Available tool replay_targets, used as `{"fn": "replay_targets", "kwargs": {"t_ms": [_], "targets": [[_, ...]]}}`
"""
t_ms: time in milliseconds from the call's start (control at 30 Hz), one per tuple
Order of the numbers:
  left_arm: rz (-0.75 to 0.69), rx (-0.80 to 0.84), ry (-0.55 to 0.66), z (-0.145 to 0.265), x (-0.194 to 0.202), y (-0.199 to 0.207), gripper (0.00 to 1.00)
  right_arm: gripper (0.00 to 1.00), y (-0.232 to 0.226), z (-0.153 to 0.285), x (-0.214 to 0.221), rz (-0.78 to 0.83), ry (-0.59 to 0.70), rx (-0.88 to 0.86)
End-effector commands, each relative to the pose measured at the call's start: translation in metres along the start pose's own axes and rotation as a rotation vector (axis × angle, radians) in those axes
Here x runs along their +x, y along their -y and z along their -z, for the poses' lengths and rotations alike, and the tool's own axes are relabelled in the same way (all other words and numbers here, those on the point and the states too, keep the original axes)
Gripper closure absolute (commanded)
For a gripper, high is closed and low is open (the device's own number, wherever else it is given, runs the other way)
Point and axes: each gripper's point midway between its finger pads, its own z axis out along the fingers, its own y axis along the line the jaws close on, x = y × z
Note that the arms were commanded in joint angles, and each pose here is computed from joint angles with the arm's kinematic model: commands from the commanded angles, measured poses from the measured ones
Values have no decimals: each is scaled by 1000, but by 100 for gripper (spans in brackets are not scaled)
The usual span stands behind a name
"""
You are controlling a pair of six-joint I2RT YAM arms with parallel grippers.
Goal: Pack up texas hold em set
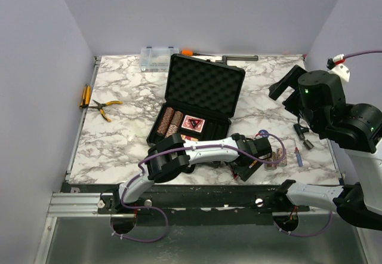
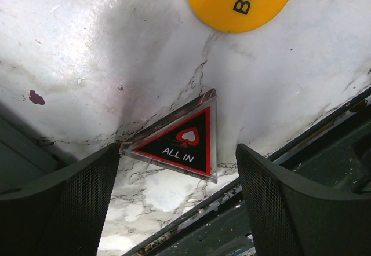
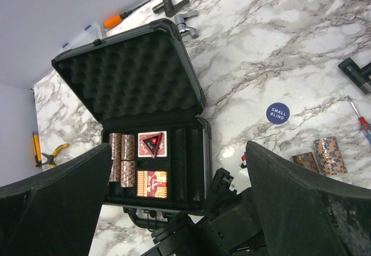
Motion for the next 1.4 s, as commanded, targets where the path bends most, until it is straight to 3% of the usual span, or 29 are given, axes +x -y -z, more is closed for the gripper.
{"fn": "replay_targets", "kwargs": {"t_ms": [0, 367, 833, 1000, 1233, 1367], "targets": [[-9, 31, 24, -4, -7, 5, 19, 0, -6, -2, 2, -17, -5, -12], [-33, 23, 27, -5, -8, 1, 25, 0, -9, -6, 6, -8, -15, -13], [-18, 31, 10, -6, 0, 0, 38, 0, -10, -9, 10, -11, -18, -12], [-17, 42, 13, 1, 2, 1, 46, 0, -10, -9, 10, -22, -17, -15], [-8, 47, 41, 17, 0, 0, 69, 0, -10, -8, 6, -43, -2, -21], [-1, 51, 64, 28, -3, -1, 72, 0, -10, -7, 4, -55, 7, -21]]}}
